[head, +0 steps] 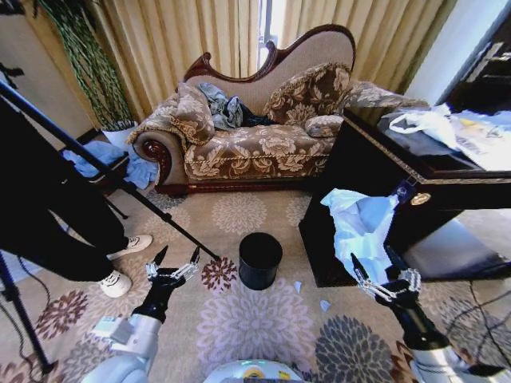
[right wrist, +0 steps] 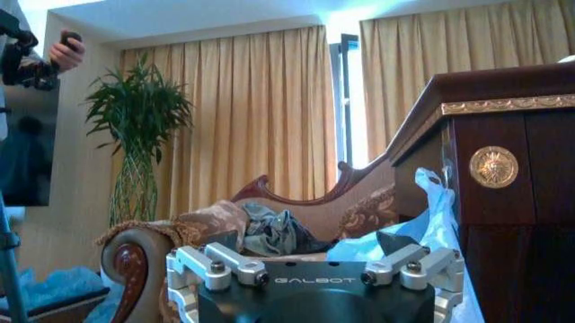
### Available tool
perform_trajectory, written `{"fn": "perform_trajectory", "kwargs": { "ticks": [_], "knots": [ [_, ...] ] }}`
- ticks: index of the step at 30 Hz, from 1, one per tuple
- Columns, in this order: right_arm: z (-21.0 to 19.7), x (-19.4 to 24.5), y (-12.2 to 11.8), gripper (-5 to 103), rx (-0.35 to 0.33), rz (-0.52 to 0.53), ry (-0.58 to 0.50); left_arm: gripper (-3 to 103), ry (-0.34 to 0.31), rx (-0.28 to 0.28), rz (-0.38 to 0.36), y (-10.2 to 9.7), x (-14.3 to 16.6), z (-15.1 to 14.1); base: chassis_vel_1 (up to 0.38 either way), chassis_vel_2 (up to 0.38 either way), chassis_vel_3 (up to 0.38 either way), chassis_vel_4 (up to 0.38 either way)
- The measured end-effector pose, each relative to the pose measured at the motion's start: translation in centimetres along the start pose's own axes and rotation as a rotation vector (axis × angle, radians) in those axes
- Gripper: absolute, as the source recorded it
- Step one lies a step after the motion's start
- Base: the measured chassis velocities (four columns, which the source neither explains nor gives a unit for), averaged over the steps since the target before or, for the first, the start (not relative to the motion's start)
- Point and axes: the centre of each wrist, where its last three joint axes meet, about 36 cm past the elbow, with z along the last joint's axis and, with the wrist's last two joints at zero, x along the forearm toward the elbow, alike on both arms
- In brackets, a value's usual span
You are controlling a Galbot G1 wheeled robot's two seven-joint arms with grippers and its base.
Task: Place a garbage bag over the trash bin.
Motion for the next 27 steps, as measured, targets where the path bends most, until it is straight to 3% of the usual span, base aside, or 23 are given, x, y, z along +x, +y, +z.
{"fn": "perform_trajectory", "kwargs": {
  "ticks": [6,14,21,24,27],
  "knots": [
    [0.2,0.3,-0.2,100,0.035,0.029,0.019,100,0.018,-0.065,0.094,0.4,-0.3,-0.4,0.0,0.0,0.0,0.0],
    [0.1,0.6,-0.4,100,0.052,0.046,0.014,100,0.027,-0.055,0.122,0.7,-1.3,-0.7,0.0,0.0,0.0,0.0],
    [0.2,0.6,-0.4,100,0.047,0.043,0.026,100,0.057,-0.1,0.178,1.7,-3.1,-1.5,0.0,0.0,0.0,0.0],
    [0.3,0.7,-0.4,100,0.044,0.045,0.029,100,0.075,-0.09,0.199,2.1,-4.3,-2.4,0.0,0.0,0.0,0.0],
    [0.4,1.0,-0.5,100,0.043,0.051,0.04,100,0.149,-0.016,0.245,2.5,-6.3,-3.6,0.0,0.0,0.0,0.0]
  ]
}}
